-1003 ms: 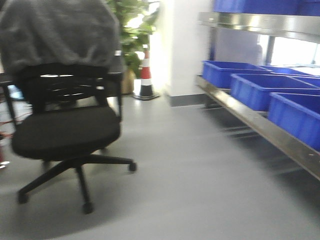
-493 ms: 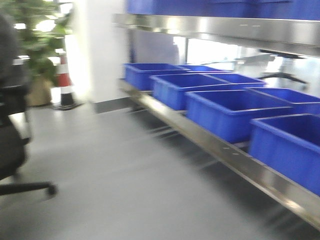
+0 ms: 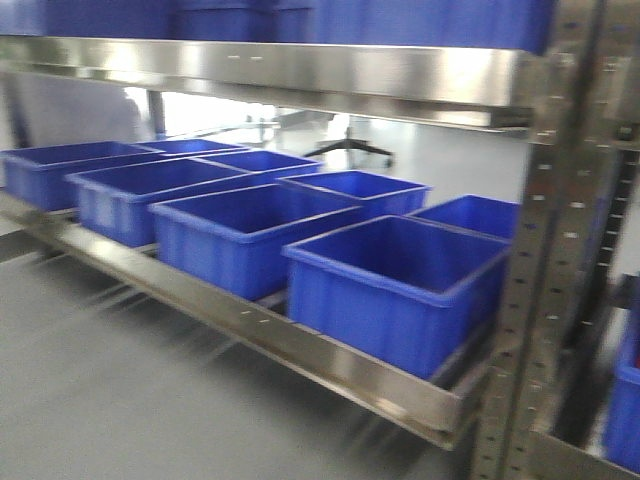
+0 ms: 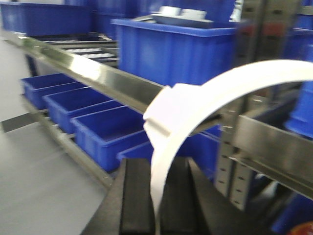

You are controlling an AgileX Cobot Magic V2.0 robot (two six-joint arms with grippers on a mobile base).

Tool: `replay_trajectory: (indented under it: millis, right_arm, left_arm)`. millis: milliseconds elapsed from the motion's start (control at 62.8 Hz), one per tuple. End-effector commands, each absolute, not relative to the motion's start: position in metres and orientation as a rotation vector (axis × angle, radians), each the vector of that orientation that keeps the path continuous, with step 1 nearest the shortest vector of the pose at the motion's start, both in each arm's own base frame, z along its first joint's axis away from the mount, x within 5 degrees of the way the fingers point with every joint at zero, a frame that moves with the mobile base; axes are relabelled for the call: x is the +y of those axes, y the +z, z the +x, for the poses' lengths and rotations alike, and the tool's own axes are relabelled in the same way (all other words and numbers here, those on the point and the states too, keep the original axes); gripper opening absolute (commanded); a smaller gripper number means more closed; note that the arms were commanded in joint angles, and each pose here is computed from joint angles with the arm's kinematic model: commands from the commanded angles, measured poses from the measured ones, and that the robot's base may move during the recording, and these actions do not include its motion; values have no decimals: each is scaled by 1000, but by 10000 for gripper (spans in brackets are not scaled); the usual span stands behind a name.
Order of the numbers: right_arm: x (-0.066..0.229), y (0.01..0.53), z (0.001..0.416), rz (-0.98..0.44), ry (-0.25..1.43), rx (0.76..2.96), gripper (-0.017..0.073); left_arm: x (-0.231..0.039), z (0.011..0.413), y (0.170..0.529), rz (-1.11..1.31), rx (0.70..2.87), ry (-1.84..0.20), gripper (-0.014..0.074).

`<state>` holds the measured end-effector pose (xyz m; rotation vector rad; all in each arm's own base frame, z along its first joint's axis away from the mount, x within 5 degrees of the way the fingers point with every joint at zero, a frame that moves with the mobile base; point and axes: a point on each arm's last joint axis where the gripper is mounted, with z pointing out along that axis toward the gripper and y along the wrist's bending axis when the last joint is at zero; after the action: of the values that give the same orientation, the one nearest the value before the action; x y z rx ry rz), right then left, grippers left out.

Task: Grab PVC pipe and place in blue bin
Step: 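Drive to the steel shelf holding the pipes above the blue bins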

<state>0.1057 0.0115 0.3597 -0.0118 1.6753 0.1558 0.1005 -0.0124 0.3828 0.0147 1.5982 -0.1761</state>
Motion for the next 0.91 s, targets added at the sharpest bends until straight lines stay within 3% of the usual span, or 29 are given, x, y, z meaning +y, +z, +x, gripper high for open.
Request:
replay_trajectory:
  millis: [0, 891]
  right_arm:
    - [11, 363, 105, -18, 149, 1642, -169]
    - [11, 363, 105, -18, 149, 1642, -169]
  left_arm:
    - [-12, 99, 386, 14, 1562, -175, -111]
    - [-12, 99, 386, 14, 1562, -175, -111]
